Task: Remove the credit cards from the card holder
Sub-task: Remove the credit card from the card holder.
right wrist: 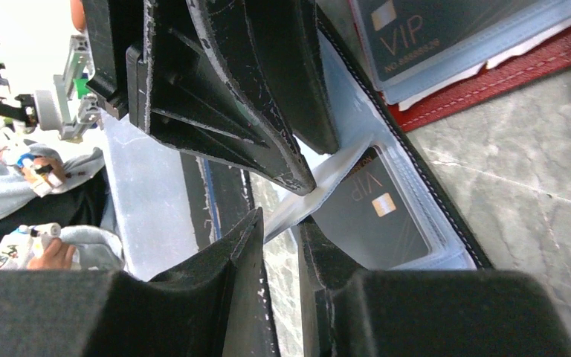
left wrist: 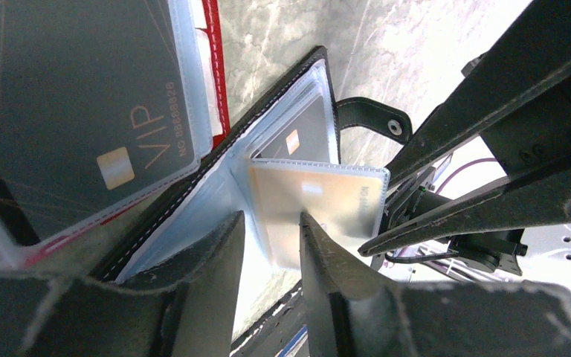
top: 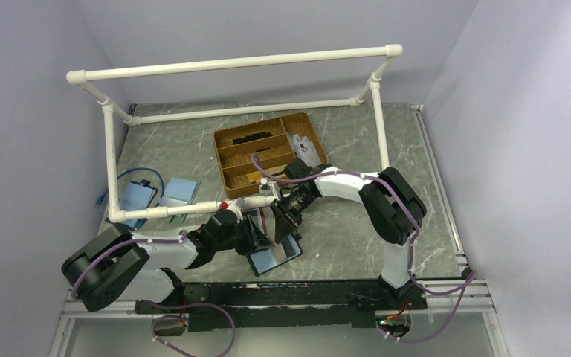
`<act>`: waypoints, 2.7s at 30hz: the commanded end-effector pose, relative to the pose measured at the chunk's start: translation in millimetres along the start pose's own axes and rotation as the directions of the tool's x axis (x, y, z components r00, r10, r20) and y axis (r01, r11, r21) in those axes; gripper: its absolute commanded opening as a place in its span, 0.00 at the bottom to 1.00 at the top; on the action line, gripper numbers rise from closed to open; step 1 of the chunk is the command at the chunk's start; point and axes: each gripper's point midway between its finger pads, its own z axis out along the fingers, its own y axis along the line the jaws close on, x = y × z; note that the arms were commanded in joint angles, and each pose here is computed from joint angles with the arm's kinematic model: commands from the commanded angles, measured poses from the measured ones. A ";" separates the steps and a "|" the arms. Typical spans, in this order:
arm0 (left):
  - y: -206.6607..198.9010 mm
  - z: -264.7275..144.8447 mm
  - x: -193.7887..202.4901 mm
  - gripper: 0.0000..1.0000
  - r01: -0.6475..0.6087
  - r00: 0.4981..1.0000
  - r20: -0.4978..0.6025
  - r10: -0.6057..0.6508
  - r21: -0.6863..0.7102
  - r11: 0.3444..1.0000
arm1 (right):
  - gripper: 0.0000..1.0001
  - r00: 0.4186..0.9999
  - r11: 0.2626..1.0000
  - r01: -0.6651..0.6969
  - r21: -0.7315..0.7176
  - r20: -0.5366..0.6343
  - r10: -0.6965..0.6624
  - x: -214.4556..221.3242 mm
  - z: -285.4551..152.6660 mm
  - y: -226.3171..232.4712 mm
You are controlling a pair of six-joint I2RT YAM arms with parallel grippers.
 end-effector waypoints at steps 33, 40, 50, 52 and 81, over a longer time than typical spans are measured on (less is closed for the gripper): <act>-20.3 -31.7 -18.5 0.69 0.000 0.986 0.166 -0.025 0.146 0.989 | 0.12 0.999 0.988 0.035 -0.148 -0.019 -0.038 -4.4 13.0 30.3; -18.2 -29.3 -17.8 0.68 0.007 0.986 0.163 -0.030 0.142 0.990 | 0.07 0.999 0.988 0.040 -0.149 -0.024 -0.044 -3.8 14.5 31.5; -12.3 -27.2 -16.9 0.66 0.022 0.986 0.159 -0.041 0.121 0.992 | 0.12 0.998 0.986 0.039 -0.163 -0.038 -0.046 -0.4 17.9 33.8; -11.3 -27.2 -17.1 0.65 0.022 0.986 0.161 -0.041 0.117 0.993 | 0.15 0.998 0.984 0.044 -0.174 -0.039 -0.051 -0.3 18.0 36.6; 8.9 -25.0 -13.7 0.19 0.043 0.987 0.155 -0.048 0.034 0.998 | 0.23 0.981 0.979 0.165 -0.116 -0.086 -0.176 -0.4 15.0 33.6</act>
